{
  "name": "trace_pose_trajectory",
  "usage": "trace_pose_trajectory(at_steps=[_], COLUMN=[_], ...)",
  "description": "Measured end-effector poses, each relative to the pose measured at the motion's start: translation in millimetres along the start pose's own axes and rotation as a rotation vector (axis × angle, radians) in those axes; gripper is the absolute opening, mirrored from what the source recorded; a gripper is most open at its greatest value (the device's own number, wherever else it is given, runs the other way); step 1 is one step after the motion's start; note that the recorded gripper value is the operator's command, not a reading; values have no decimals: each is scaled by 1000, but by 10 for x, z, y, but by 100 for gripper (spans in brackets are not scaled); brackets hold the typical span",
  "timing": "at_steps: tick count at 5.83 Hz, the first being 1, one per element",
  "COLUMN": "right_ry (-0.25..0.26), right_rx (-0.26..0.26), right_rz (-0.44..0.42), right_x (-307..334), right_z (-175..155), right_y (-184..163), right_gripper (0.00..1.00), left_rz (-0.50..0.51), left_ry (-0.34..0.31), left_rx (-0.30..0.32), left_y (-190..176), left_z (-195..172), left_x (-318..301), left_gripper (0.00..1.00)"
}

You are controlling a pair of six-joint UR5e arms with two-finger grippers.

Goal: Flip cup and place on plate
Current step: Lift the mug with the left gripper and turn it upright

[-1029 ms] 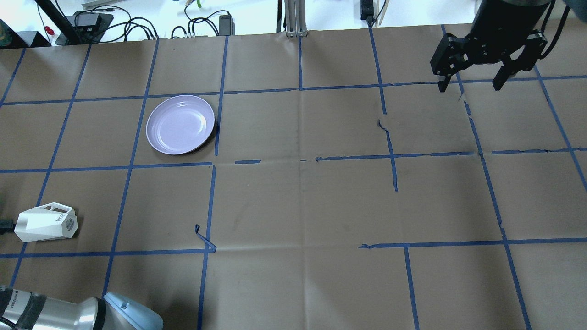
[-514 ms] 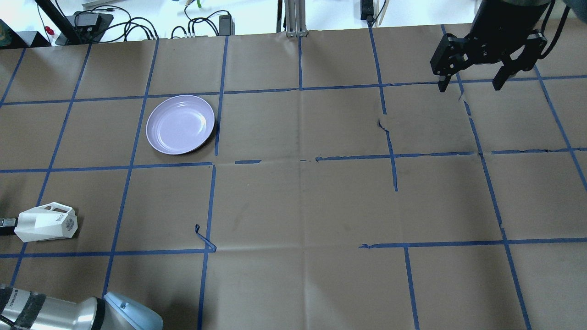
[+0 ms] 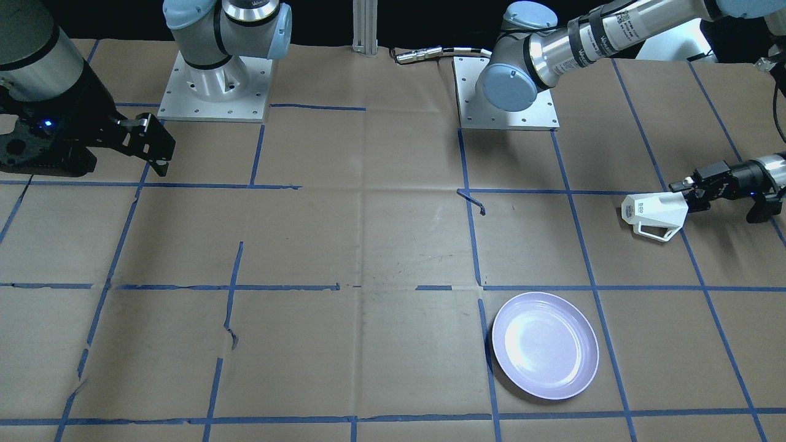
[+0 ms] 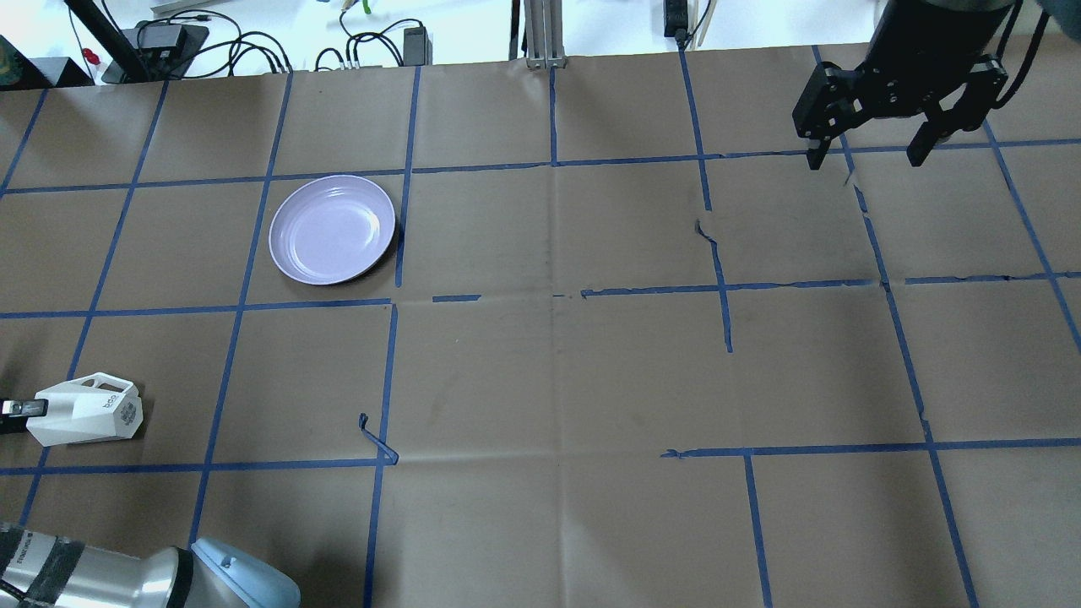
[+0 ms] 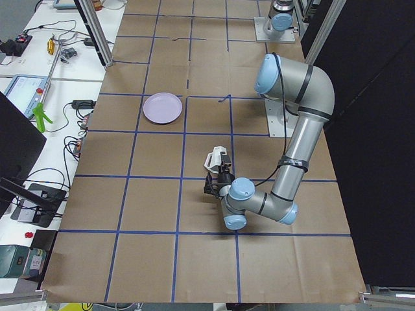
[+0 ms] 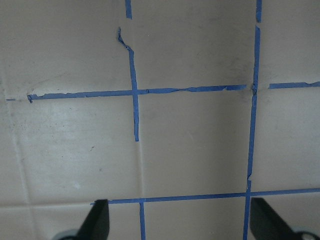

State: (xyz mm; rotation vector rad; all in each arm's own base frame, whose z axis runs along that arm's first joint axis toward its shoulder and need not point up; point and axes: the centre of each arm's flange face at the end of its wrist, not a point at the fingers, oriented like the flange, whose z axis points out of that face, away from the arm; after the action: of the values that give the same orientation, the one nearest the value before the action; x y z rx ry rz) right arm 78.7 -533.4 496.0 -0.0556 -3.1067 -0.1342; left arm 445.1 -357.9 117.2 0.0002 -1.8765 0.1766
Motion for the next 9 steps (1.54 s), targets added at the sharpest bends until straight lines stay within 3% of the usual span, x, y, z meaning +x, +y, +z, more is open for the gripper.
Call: trace_pose_trajectory(at_steps=[3, 6, 8, 9], right_ry=[0, 0, 0, 0], right_rx=[0, 0, 0, 0], right_rz=[0, 0, 0, 0], right_x=[0, 0, 0, 0], right_z=[0, 0, 0, 0], right_y=[0, 0, 0, 0], right_gripper=[100, 100, 100, 100], left_rz=[-5, -108, -156, -156], left_ry=[-5, -5, -85, -171], left_rx=[6, 25, 30, 16], left_y=[-22, -237, -309, -438], left_z=[-34, -451, -532, -427], left_x=[80, 1199, 2093, 2508], left_gripper=[0, 0, 0, 0])
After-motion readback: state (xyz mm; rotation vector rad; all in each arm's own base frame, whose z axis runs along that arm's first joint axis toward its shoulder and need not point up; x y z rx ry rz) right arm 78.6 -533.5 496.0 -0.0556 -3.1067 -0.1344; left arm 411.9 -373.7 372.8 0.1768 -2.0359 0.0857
